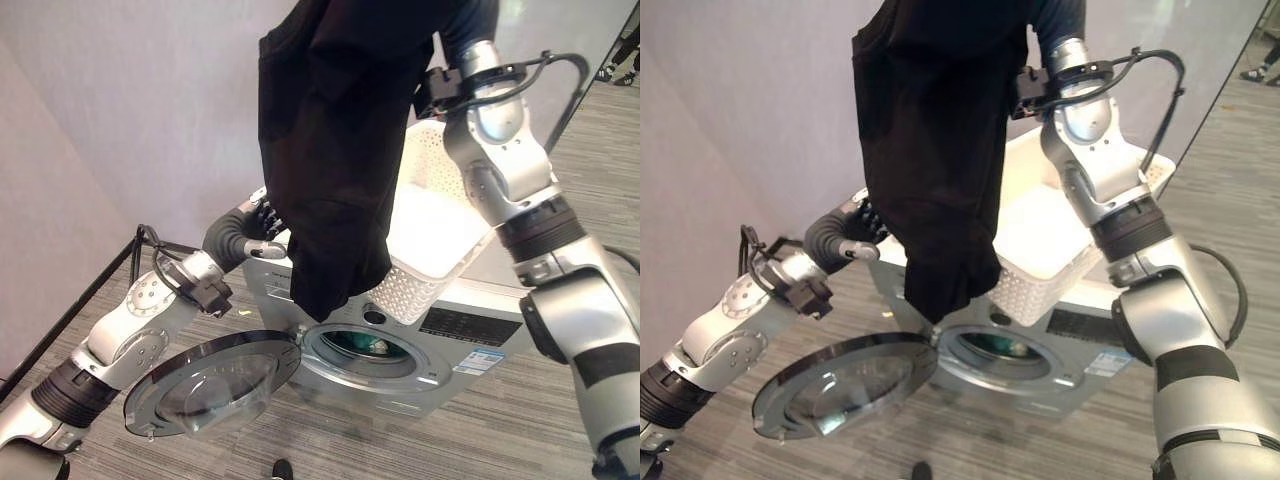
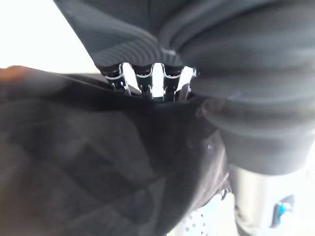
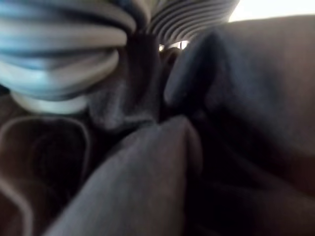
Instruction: Grab the laundry basket,head to the washer,open it,put in the laundry and shut it.
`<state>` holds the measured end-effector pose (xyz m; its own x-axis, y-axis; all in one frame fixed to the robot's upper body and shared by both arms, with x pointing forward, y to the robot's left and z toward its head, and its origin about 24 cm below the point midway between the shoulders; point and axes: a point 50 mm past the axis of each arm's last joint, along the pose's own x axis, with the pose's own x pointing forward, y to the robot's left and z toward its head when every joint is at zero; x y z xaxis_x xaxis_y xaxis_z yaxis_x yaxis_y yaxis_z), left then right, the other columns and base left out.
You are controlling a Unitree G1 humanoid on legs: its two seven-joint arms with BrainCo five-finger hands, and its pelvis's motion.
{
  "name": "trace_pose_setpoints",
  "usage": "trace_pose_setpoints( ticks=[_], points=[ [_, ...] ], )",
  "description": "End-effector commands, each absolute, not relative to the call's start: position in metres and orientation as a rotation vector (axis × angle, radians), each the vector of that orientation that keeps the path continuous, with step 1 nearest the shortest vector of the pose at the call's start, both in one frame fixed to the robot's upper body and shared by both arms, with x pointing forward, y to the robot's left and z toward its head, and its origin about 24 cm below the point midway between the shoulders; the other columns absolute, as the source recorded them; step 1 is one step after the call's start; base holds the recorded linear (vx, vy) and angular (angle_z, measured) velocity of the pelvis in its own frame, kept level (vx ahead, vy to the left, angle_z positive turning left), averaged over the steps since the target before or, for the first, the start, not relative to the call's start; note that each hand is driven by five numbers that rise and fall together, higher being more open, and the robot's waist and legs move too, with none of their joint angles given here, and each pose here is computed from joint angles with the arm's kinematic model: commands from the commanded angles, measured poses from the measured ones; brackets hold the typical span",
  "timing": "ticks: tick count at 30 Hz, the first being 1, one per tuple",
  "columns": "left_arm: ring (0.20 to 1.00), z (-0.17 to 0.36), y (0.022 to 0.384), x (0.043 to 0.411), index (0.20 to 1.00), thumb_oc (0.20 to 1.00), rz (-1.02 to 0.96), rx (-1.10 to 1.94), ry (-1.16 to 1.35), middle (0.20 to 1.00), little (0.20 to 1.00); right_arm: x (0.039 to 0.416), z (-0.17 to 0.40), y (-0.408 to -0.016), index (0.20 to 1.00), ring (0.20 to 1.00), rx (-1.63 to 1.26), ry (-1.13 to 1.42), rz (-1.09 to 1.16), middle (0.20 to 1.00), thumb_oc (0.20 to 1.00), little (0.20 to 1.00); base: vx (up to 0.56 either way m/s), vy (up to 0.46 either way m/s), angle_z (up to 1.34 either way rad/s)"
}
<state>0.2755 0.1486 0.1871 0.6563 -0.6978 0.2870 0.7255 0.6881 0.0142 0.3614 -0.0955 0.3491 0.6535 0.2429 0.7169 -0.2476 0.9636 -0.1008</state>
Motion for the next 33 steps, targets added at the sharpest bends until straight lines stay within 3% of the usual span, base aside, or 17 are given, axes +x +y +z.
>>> trace_pose_setpoints(
  ticks=[1, 14, 22, 29, 33],
  points=[
    [1.0, 0.206, 0.134, 0.275, 1.0, 1.0, -0.859, -0.176, -0.383, 1.0, 1.0, 0.342, 0.403, -0.087, 0.2, 0.2, -0.021, -0.988, 0.279, 0.2, 0.2, 0.2, 0.0, 0.016, 0.07],
    [1.0, 0.204, 0.077, 0.267, 1.0, 1.0, -1.023, -0.352, -0.373, 1.0, 1.0, 0.353, 0.379, -0.065, 0.2, 0.2, -0.123, -0.913, 0.288, 0.2, 0.2, 0.2, 0.0, 0.002, 0.01],
    [1.0, 0.221, 0.085, 0.249, 1.0, 1.0, -1.09, -0.368, -0.46, 1.0, 1.0, 0.368, 0.357, -0.097, 0.2, 0.2, -0.358, -0.839, 0.217, 0.2, 0.2, 0.2, 0.01, -0.009, -0.07],
    [1.0, 0.22, 0.094, 0.257, 1.0, 1.0, -0.954, -0.504, -0.497, 1.0, 1.0, 0.348, 0.338, -0.112, 0.2, 0.2, -0.272, -0.879, 0.295, 0.2, 0.2, 0.2, -0.01, -0.002, -0.05],
    [1.0, 0.211, 0.075, 0.262, 1.0, 1.0, -0.961, -0.648, -0.445, 1.0, 1.0, 0.337, 0.312, -0.11, 0.2, 0.2, -0.155, -0.862, 0.374, 0.2, 0.2, 0.2, -0.02, -0.013, 0.07]
  ],
)
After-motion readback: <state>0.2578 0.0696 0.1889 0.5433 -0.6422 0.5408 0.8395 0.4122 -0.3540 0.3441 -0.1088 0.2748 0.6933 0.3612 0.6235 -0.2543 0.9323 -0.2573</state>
